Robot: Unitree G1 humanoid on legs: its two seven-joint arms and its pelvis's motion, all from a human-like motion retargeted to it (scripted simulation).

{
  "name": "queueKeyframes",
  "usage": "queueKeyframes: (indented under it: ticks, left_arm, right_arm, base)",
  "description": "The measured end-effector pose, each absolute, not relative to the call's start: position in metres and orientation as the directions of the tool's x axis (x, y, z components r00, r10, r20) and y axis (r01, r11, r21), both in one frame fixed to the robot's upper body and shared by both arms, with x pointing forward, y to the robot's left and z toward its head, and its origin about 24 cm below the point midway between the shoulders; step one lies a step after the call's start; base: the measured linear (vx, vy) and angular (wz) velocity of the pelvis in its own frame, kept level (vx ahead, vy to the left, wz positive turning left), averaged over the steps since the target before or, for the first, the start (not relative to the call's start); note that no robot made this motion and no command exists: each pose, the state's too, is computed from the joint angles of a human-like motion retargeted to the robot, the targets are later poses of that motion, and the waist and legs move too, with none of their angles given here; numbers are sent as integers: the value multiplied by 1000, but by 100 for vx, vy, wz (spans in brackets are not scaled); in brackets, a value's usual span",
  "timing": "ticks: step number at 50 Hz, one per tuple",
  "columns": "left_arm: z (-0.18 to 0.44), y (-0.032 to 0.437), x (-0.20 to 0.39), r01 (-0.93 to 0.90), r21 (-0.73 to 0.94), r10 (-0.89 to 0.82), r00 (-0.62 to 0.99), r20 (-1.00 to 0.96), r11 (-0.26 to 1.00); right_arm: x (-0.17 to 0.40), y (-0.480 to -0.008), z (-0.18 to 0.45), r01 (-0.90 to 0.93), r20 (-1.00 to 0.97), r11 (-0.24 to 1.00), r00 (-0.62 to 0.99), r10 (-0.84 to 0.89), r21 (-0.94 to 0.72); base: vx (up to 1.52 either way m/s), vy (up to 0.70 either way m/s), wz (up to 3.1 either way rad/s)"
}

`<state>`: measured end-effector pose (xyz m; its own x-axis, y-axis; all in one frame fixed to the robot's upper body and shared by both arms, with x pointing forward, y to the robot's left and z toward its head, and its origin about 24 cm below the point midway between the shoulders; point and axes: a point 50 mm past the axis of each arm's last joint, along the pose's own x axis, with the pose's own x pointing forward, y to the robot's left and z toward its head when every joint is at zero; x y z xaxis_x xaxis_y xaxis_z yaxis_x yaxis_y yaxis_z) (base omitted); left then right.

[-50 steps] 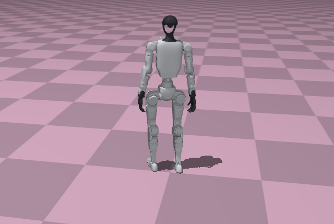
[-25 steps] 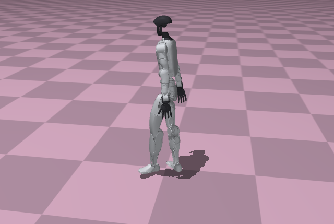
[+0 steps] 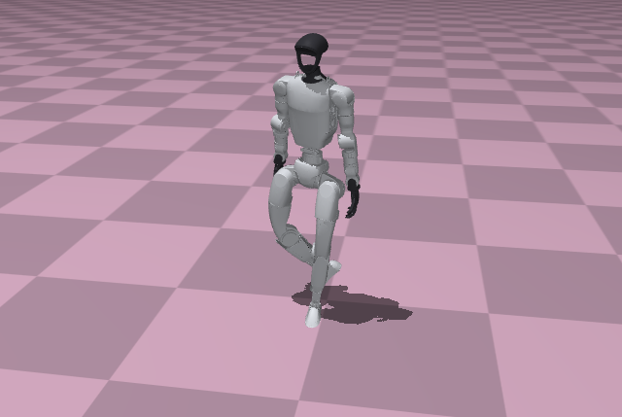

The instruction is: Upper body actions

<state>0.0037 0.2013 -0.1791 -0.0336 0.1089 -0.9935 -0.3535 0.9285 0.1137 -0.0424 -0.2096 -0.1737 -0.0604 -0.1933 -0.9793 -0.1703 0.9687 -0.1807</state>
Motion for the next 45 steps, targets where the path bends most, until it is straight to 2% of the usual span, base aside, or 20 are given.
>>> queueKeyframes:
  ticks: [4,10,16,20,22,25,30,34,45]
  left_arm:
    - [-178,210,1,-324,137,133,-33,-991,936]
    - [-176,215,-14,-310,156,141,-72,-987,938]
    - [-176,211,-25,-305,154,124,-116,-985,940]
    - [-178,198,-22,-396,141,96,-131,-987,907]
    - [-179,186,-20,-508,110,61,-112,-992,854]
    - [-180,181,-25,-577,80,28,-98,-995,813]
    - [-178,193,-28,-497,119,65,-125,-990,860]
    - [-178,202,-16,-417,133,105,-88,-991,899]
    - [-180,195,16,-392,83,103,28,-994,916]
  right_arm:
    - [-35,-201,-176,-156,-987,977,-35,-155,-148]
    - [-18,-197,-178,-247,-988,957,30,-150,-153]
    - [-19,-194,-179,-246,-990,960,28,-135,-138]
    - [-20,-190,-179,-225,-994,968,9,-112,-111]
    - [-12,-190,-180,-248,-993,962,35,-113,-119]
    - [-6,-190,-180,-293,-992,948,57,-117,-128]
    - [0,-185,-181,-297,-993,949,75,-88,-106]
    - [-5,-185,-181,-292,-994,950,62,-93,-108]
    - [-26,-200,-177,-186,-988,971,-13,-152,-147]
  base:
    - [14,-11,177]
    - [11,-18,174]
    - [15,-15,127]
    - [11,-14,73]
    - [-2,-15,13]
    - [6,-18,56]
    - [-4,-18,-5]
    - [-1,-13,-25]
    - [2,2,-87]
